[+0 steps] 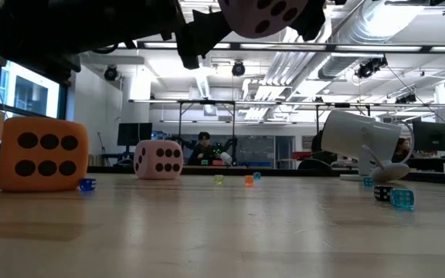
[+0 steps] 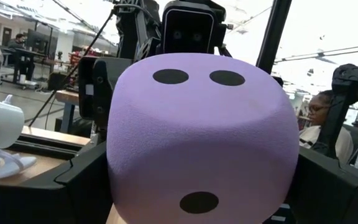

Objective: Pick & Place Dice
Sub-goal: Put the large purple dice into the orange bin

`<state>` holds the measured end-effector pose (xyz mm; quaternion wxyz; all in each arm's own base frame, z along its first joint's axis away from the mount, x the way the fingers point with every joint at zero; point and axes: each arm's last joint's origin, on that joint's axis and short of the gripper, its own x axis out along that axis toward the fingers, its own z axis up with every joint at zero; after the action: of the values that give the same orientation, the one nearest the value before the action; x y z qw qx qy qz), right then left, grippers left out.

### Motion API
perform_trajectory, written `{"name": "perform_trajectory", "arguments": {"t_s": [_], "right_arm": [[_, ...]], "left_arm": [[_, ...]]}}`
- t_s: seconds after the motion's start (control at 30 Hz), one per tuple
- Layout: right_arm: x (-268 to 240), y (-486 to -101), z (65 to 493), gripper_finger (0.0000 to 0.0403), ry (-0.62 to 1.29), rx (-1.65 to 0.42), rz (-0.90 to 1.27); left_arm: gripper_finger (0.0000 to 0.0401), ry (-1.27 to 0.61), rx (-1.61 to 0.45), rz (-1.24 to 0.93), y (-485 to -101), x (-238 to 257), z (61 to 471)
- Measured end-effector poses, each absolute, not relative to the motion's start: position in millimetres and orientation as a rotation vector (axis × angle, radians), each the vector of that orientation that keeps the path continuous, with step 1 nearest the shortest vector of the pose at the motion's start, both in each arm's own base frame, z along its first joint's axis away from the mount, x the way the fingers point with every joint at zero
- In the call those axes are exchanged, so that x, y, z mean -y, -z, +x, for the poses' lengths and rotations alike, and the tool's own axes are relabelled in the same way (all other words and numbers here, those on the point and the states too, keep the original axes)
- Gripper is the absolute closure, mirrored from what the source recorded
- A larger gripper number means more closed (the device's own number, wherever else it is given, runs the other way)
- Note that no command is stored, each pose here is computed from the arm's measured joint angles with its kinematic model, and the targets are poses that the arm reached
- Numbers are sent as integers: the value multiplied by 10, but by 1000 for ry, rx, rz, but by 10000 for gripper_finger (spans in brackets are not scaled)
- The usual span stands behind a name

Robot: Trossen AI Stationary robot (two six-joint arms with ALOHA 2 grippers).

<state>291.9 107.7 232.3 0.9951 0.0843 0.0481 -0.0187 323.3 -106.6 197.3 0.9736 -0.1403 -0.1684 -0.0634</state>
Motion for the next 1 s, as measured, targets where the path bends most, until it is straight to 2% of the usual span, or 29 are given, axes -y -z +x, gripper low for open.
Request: {"name": "perform_trajectory", "arguments": {"t_s": [0.67,0.8,1.0], "right_arm": [[-1382,-2411,2642,5,122,-125,32],[-1476,-2349,2546,5,208,-169,-26],[-1676,-2297,2342,7,309,-179,-112]], "left_arm": [[44,150,336,-280,-1988,1102,3234],[44,164,242,-279,-2039,1108,3212],[44,204,89,-279,-2317,1203,3007]]}}
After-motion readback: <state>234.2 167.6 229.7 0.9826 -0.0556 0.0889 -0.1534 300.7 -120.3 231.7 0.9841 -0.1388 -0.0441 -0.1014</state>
